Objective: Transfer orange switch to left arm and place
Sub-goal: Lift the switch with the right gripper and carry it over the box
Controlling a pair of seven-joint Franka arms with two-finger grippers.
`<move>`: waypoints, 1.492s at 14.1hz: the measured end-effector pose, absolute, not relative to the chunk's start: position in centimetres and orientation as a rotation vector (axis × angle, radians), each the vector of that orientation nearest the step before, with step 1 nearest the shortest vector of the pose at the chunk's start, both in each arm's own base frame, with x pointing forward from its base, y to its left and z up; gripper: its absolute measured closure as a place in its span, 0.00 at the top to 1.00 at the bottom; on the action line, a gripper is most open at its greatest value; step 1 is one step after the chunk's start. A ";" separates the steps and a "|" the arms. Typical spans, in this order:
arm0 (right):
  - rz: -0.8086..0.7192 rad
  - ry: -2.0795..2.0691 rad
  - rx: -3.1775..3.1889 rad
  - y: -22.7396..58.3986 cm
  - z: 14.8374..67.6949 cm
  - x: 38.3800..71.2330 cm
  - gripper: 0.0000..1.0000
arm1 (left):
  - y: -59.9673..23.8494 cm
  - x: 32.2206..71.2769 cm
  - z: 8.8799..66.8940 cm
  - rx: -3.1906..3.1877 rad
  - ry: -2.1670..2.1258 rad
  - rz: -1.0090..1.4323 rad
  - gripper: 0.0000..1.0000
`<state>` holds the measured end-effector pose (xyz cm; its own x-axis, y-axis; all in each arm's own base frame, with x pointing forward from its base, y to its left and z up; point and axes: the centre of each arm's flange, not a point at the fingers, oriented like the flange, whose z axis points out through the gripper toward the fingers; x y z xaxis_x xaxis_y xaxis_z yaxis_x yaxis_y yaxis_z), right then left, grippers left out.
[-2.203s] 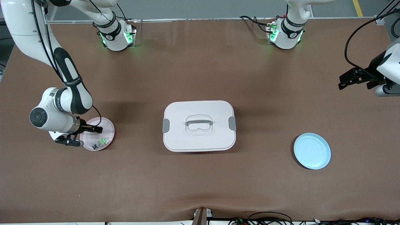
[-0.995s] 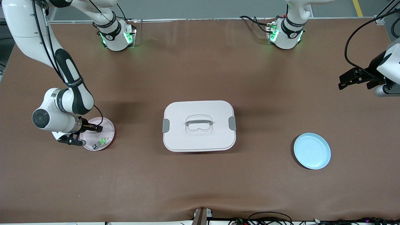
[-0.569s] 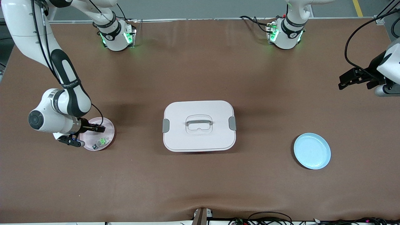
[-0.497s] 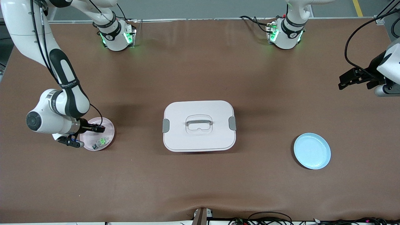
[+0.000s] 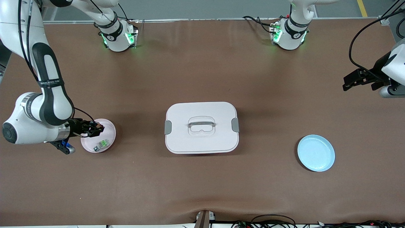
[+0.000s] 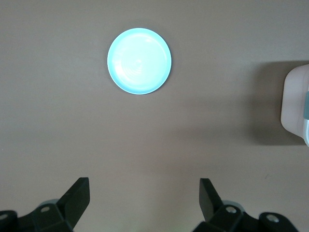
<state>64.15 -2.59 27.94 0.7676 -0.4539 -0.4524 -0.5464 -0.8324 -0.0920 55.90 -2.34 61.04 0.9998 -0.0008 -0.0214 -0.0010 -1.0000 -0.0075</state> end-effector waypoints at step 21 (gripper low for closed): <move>0.825 1.629 -1.965 28.0 52.4 64.7 0.72 | -4.8 56.4 62.0 -3.430 -0.045 0.049 1.00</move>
